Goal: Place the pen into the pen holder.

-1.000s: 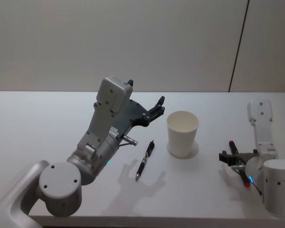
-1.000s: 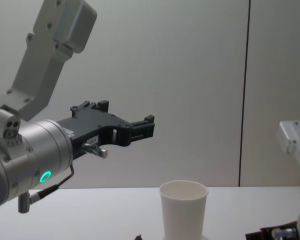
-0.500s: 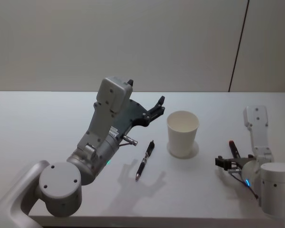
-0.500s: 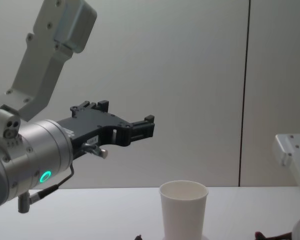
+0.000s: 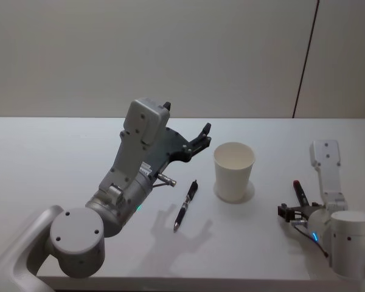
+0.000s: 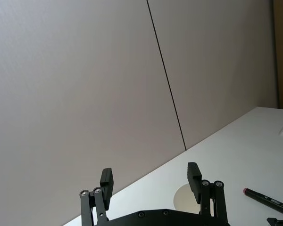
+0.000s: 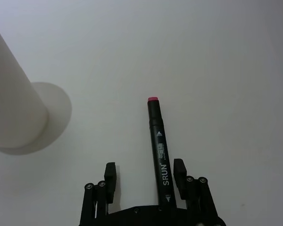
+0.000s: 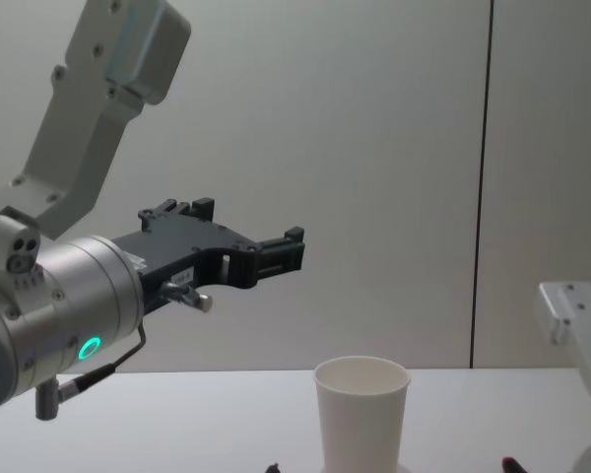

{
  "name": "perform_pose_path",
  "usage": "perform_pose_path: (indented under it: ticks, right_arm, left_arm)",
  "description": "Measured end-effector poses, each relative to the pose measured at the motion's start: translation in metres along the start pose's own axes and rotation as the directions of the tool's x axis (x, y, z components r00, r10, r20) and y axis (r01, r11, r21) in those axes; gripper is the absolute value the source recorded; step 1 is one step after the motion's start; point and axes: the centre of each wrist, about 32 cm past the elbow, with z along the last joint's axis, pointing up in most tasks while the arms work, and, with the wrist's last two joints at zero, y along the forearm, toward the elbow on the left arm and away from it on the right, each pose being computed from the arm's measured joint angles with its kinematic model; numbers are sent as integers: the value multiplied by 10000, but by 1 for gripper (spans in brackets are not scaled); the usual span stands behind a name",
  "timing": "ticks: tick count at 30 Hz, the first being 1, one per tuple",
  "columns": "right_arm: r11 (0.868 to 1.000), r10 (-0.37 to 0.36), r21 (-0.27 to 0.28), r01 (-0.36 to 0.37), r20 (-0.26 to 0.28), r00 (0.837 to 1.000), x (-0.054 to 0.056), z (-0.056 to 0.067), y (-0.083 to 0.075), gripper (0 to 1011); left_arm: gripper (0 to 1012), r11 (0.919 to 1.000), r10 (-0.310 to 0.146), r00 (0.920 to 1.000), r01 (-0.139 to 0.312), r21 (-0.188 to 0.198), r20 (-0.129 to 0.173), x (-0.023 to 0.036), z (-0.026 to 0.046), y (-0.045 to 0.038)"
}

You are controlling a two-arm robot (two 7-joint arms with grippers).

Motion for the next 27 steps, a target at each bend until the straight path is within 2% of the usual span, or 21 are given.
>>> perform_pose_path:
  ticks: [2, 3, 8, 9, 12, 13, 17, 18, 21, 27]
  right_arm:
    - [10000, -26, -30, 26, -15, 10000, 3, -7, 10, 774]
    - [10000, -44, -40, 43, -21, 10000, 4, -10, 15, 714]
    - [9999, -128, -90, 127, -70, 9999, 14, -23, 43, 576]
    - [9998, -154, -100, 153, -89, 9998, 18, -29, 49, 515]
    - [9998, -188, -104, 187, -116, 9998, 23, -38, 59, 456]
    - [9998, -195, -108, 193, -121, 9997, 24, -40, 60, 390]
    - [9997, -238, -94, 237, -134, 9996, 31, -48, 67, 289]
    - [9996, -252, -87, 251, -139, 9996, 35, -52, 68, 229]
    - [9996, -285, -53, 285, -126, 9995, 39, -61, 68, 173]
    - [9993, -345, 164, 346, -71, 9994, 47, -72, 48, 173]
  left_arm:
    - [1003, 10000, 0, 10000, 0, -1, 0, 0, 0, 0]
    - [1003, 10000, 0, 10000, 0, 0, 0, 0, 0, 0]
    - [1003, 10000, -1, 10000, 1, 0, 1, 0, 0, 0]
    - [1003, 10000, 0, 10000, 0, 0, 1, 0, 0, 0]
    - [1003, 10000, 0, 10000, 0, 0, 1, 0, 0, 0]
    - [1003, 10000, 0, 10000, 0, 0, 1, 0, 0, 0]
    - [1003, 10000, 0, 10000, 0, 0, 1, 0, 0, 0]
    - [1003, 10000, 0, 10000, 0, 0, 0, 0, 0, 0]
    - [1003, 10000, 0, 10000, 0, 0, 1, 0, 0, 0]
    - [1003, 10000, 0, 10000, 0, 0, 0, 0, 0, 0]
